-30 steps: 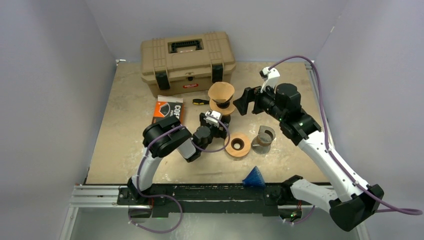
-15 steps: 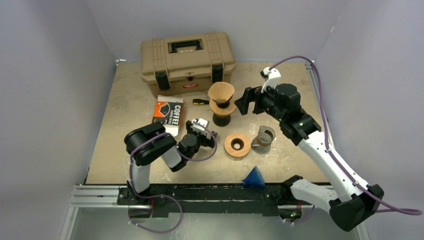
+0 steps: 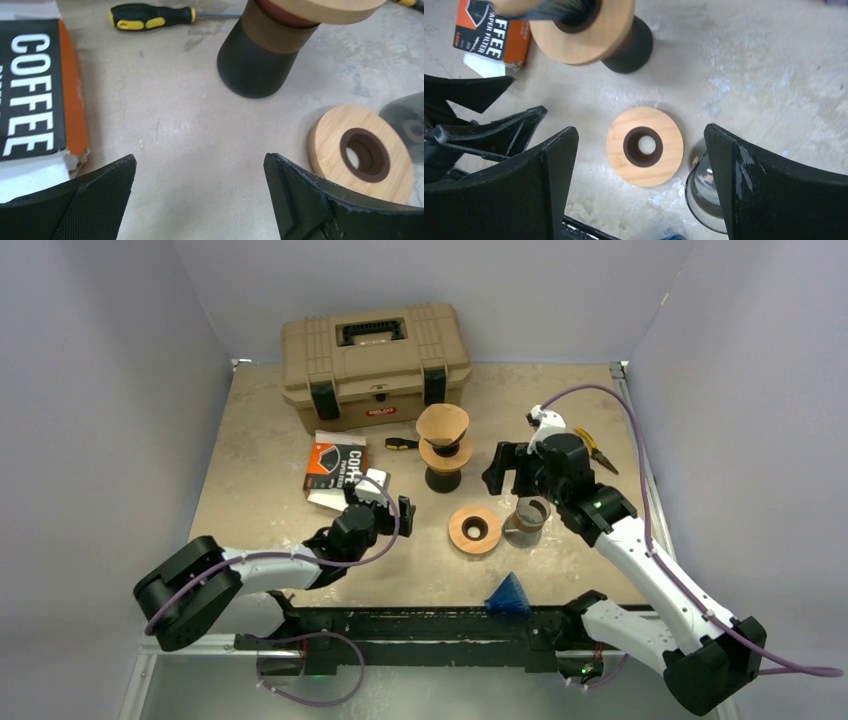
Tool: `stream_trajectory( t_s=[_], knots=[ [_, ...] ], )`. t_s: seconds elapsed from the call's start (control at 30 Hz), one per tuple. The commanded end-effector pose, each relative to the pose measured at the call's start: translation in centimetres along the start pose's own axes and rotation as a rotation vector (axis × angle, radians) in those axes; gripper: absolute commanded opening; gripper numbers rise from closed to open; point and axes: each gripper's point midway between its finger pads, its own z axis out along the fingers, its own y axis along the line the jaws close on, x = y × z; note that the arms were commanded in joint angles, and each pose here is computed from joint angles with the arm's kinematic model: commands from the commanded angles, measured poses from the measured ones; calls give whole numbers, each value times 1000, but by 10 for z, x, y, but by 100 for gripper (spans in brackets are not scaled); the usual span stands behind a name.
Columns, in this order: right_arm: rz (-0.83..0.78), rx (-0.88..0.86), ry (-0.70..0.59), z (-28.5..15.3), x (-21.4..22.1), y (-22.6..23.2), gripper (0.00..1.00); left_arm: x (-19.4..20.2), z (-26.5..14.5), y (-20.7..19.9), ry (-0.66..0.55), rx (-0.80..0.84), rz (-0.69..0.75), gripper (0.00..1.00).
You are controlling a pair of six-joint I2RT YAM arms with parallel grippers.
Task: Place the coffee filter in the dripper
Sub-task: Pick up the coffee server from the center of the board.
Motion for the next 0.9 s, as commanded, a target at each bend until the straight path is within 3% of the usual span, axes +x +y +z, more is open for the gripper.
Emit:
stream_trajectory(
  t_s=[0.0, 0.3, 0.47, 0.77, 0.87],
  knots=[
    [117, 59, 20, -8, 18, -12, 98, 22, -16, 21, 161, -128, -22, 100],
    [239, 247, 54, -10, 44, -44, 84, 14, -29, -3, 213, -42, -169, 99],
    [274, 288, 95, -9, 52, -47, 83, -5, -32, -10, 201, -19, -179, 100],
    [318, 226, 160, 5, 79, -39, 74, -43, -37, -12, 100, -10, -187, 99],
    [318, 209, 157, 10, 81, -37, 65, -51, -38, -10, 74, -19, -185, 100]
  ],
)
